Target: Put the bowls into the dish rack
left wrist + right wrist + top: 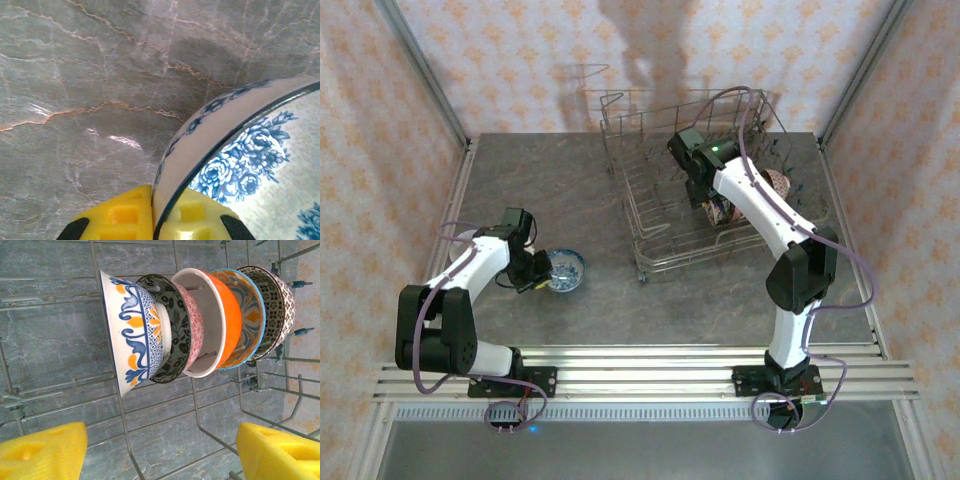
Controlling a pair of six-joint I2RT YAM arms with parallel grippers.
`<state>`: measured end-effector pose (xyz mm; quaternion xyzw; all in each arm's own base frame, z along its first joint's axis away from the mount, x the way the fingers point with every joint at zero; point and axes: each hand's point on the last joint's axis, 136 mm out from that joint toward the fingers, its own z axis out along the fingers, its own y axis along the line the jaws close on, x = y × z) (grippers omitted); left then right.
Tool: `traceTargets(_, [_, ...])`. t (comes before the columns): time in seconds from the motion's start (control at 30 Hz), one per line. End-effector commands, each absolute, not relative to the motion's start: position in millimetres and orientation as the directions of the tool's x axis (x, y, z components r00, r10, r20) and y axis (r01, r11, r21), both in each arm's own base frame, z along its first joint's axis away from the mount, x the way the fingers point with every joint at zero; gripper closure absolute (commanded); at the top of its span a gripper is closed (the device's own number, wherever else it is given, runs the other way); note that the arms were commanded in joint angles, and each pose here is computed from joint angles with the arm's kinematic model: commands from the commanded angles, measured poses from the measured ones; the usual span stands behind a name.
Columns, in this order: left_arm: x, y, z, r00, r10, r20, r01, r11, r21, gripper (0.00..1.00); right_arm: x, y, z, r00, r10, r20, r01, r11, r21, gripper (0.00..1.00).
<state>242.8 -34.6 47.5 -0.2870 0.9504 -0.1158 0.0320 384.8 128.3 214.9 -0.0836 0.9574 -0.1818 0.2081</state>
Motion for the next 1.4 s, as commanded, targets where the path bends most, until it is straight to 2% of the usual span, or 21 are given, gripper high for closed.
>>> traceTargets(0.0, [247.9, -36.1, 56.2, -0.835, -0.549, -0.022, -0.526, 0.81, -0.258, 1.0, 379.4, 130.2, 231.0, -0.886, -0.205, -0.416, -0.058, 0.939, -0.339, 0.22])
traceTargets(0.23, [269.2, -46.9, 98.1, -0.819, -0.56, -0.124, -0.476, 0.785, -0.396, 1.0, 382.3, 149.3, 257.6, -0.865, -0.162, -0.475, -0.065, 0.974, -0.215, 0.23])
traceTargets(0.47, [309.3, -45.4, 196.5, -0.756, -0.559, -0.339, -0.363, 0.79, -0.494, 1.0, 391.8, 191.3, 311.2, -0.816, -0.122, -0.565, -0.132, 0.991, -0.023, 0.27])
traceTargets(0.7, [338.9, -61.3, 282.5, -0.702, -0.476, -0.53, -0.212, 0.85, -0.482, 1.0, 375.6, 247.2, 371.4, -0.728, -0.093, -0.679, -0.291, 0.939, 0.184, 0.3])
traceTargets(0.8, [348.1, -75.3, 300.1, -0.693, -0.449, -0.564, -0.162, 0.859, -0.485, 1.0, 363.3, 272.1, 385.1, -0.697, -0.114, -0.708, -0.373, 0.901, 0.222, 0.33])
traceTargets(0.97, [361.2, -98.8, 320.0, -0.689, -0.426, -0.587, -0.1, 0.857, -0.505, 1.0, 344.2, 303.2, 389.2, -0.647, -0.198, -0.736, -0.475, 0.86, 0.187, 0.36])
traceTargets(1.37, [359.5, -114.5, 329.0, -0.693, -0.394, -0.604, -0.071, 0.871, -0.486, 1.0, 337.5, 337.3, 371.0, -0.676, -0.191, -0.712, -0.518, 0.81, 0.275, 0.45])
